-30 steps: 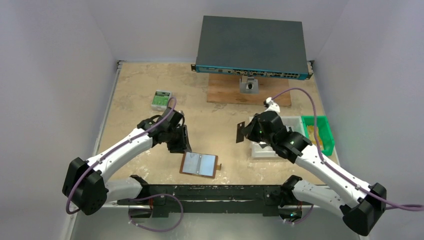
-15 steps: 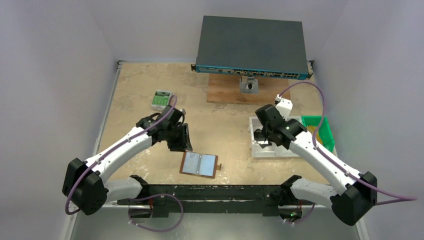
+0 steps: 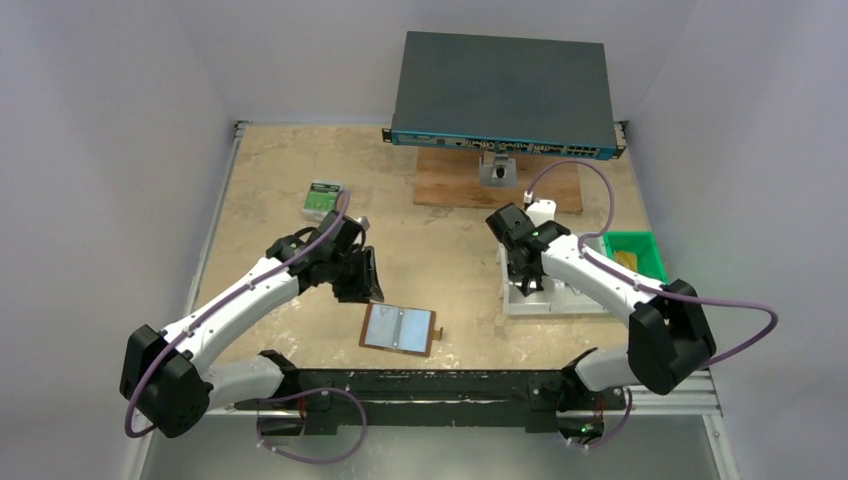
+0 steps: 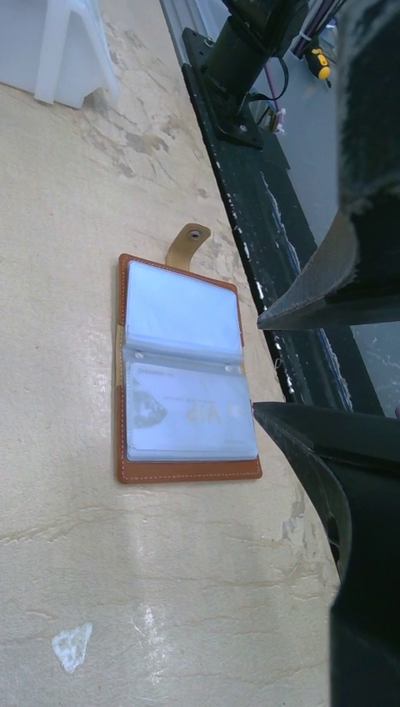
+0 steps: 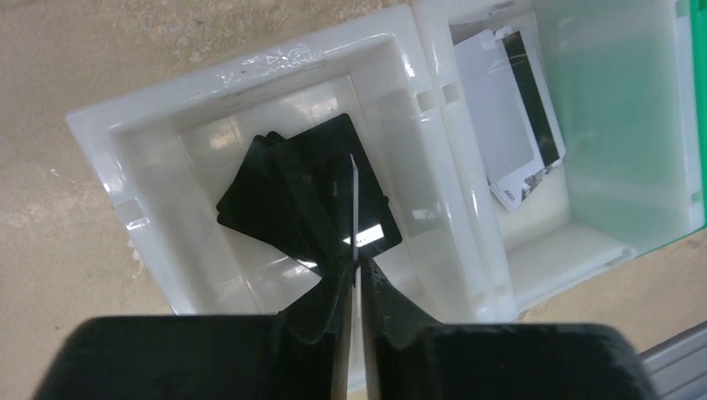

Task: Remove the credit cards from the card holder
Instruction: Place the credit card in the storage box.

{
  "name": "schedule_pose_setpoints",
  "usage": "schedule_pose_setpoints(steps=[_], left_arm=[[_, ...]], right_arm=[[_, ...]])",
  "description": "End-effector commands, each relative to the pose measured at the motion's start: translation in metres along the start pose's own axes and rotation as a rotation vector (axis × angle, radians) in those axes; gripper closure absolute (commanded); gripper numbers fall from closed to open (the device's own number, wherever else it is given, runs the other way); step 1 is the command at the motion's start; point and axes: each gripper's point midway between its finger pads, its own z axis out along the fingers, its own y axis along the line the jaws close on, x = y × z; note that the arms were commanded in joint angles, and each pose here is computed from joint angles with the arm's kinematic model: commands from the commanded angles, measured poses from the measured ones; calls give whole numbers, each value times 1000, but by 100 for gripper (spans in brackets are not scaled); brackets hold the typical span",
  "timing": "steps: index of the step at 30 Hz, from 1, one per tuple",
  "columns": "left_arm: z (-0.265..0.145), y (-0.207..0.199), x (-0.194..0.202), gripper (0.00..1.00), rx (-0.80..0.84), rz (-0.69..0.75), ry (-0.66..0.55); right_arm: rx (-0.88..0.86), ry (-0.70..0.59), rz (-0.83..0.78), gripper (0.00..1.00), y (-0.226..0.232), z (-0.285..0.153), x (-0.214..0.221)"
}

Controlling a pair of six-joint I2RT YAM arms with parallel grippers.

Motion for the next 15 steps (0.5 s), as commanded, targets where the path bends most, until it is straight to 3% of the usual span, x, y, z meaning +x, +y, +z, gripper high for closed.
schedule_pose_setpoints(steps=[1,3,6,15], left_arm=[[-6,-1,-2,62,7,3,-18],[-4,2,-1,62,-5,0,-15],[1,8,2,60,-23,-5,-13],[23,40,15,59,-131,-42,-3]], right_arm=[[-47,-56,27,85,13,-4,-23],[-72,-56,26,74,18,-6,-25],[-113,-54,28,64,24,-11,-28],[-349,-64,41,59,47,-53,-43]])
